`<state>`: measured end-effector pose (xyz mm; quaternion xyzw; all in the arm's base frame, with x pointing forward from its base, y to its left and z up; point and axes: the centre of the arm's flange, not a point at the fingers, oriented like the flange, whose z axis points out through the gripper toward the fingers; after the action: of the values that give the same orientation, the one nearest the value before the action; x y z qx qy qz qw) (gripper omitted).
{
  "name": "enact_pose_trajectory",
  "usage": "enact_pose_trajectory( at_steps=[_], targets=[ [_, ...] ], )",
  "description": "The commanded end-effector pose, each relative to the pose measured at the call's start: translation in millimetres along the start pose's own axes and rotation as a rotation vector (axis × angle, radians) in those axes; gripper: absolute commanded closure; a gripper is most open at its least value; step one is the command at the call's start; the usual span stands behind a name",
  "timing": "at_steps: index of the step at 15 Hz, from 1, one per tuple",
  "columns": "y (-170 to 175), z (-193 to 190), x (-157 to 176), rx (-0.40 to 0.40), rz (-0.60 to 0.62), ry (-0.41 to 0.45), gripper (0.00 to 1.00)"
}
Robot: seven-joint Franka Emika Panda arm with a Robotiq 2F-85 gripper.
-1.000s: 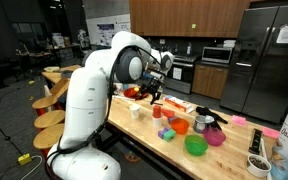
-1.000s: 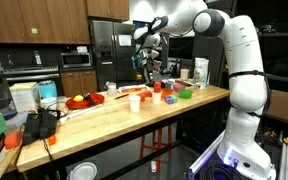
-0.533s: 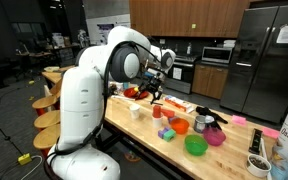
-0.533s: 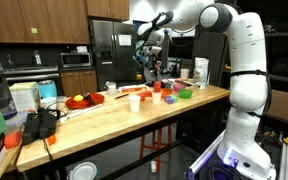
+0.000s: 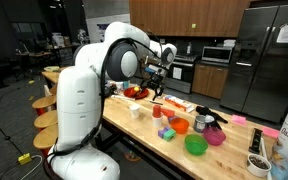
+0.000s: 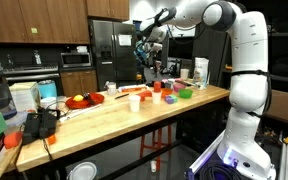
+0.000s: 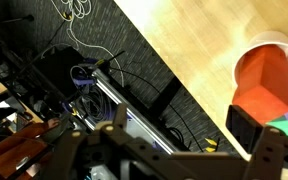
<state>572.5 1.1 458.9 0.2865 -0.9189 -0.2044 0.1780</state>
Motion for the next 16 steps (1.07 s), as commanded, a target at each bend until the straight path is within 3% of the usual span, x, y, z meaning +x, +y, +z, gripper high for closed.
enact_pose_trajectory(
  at_steps=[1,2,6,10,14,16],
  targets=[
    [1,-1,0,0.003,-0.009,-0.002,0.00],
    [-5,-6,-6,-0.027,0.090,0.001,0.00],
    [-25,-8,-10,0.029,0.309,-0.059,0.00],
    [-79,-10,17,0.094,0.441,-0.120,0.00],
    [-100,-15,28,0.109,0.594,-0.167,0.00],
    [-100,-9,25,0.105,0.614,-0.169,0.00]
  ],
)
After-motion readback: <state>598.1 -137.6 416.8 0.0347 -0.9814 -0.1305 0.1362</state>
